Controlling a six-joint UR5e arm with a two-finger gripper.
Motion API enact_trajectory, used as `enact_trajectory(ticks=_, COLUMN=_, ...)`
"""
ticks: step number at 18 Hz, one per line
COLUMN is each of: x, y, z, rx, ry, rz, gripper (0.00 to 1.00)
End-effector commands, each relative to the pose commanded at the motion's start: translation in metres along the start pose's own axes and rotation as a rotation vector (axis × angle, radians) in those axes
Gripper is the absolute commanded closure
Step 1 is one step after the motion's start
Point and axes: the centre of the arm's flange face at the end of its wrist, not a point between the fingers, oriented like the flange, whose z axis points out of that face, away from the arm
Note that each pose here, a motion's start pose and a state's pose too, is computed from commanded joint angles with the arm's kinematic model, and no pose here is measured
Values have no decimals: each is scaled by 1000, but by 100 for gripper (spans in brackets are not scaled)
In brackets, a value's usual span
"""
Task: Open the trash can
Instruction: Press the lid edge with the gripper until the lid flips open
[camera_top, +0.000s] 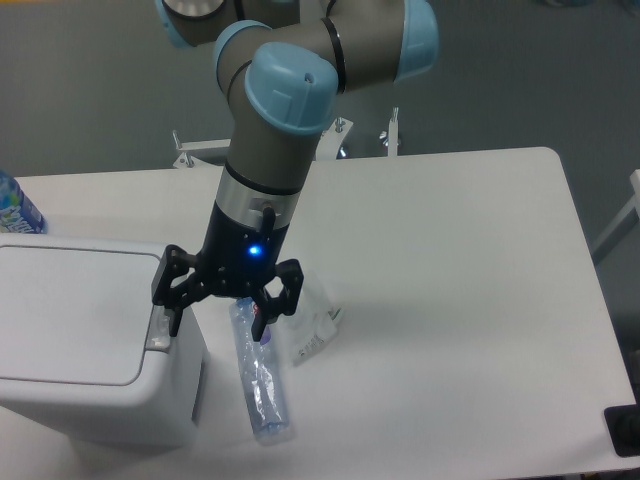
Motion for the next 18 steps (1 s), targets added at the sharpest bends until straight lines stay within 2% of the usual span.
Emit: enact_trajectory(ticks=18, x=-1, y=0, z=3, rx=-4, ry=-1, rz=-2, gripper=0)
